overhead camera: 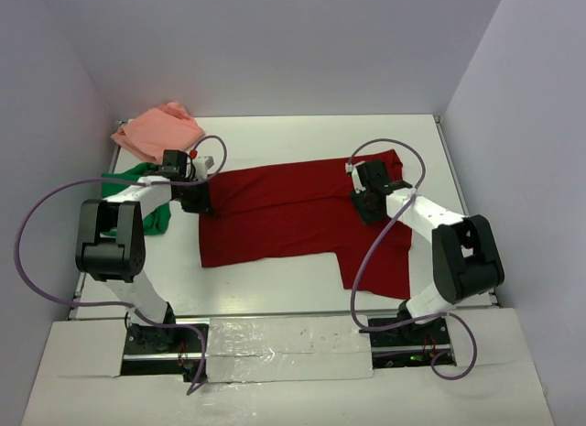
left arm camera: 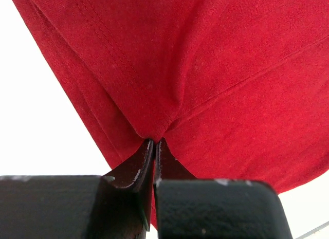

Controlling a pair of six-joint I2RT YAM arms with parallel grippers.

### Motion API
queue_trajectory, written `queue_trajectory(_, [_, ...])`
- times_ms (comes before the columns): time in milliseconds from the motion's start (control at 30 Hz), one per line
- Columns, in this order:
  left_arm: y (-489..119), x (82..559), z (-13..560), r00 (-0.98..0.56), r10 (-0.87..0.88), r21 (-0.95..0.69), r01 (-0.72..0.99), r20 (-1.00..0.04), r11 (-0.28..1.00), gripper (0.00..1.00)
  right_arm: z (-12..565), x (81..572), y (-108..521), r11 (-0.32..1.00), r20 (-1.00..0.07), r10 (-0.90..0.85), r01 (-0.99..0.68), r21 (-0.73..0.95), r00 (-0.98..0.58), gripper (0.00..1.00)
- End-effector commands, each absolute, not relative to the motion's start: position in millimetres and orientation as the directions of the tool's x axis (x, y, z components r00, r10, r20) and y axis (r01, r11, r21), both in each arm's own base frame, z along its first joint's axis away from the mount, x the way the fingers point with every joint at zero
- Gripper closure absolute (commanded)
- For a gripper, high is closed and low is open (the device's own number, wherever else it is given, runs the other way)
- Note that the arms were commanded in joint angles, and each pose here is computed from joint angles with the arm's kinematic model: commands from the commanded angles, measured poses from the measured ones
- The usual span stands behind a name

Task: Fold and stack the t-shirts
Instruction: Fold the flattened tshirt in 1/3 of the way

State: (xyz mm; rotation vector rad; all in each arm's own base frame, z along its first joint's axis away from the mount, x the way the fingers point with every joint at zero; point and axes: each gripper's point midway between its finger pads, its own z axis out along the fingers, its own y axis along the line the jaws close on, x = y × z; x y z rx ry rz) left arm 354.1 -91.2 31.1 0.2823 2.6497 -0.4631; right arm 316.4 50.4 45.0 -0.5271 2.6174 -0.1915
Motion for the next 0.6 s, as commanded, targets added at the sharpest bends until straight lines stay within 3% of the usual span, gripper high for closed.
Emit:
queue_trajectory(0, [-100.2,362.0,47.8,-0.845,0.138,-0.282,0.32,-0.516,0.905,0.96,66.1,341.7,45.1,0.896,-0.51,-0.428,-0.276,-0.349,-0.746,0.5])
queue_trajectory(300, [-101.3,363.2,55.1,-0.836,0.138,-0.282,0.329,-0.532,0.901,0.96,57.4,343.4,17.5,0.831,-0.403,-0.459,-0.223,-0.51,-0.792,0.5])
queue_trajectory(567, [-102.0,364.7,58.1,-0.834,0.138,-0.284,0.331,-0.534,0.9,0.96,43.3,336.4,15.9,0.816,-0.331,-0.456,-0.24,-0.526,-0.826,0.5])
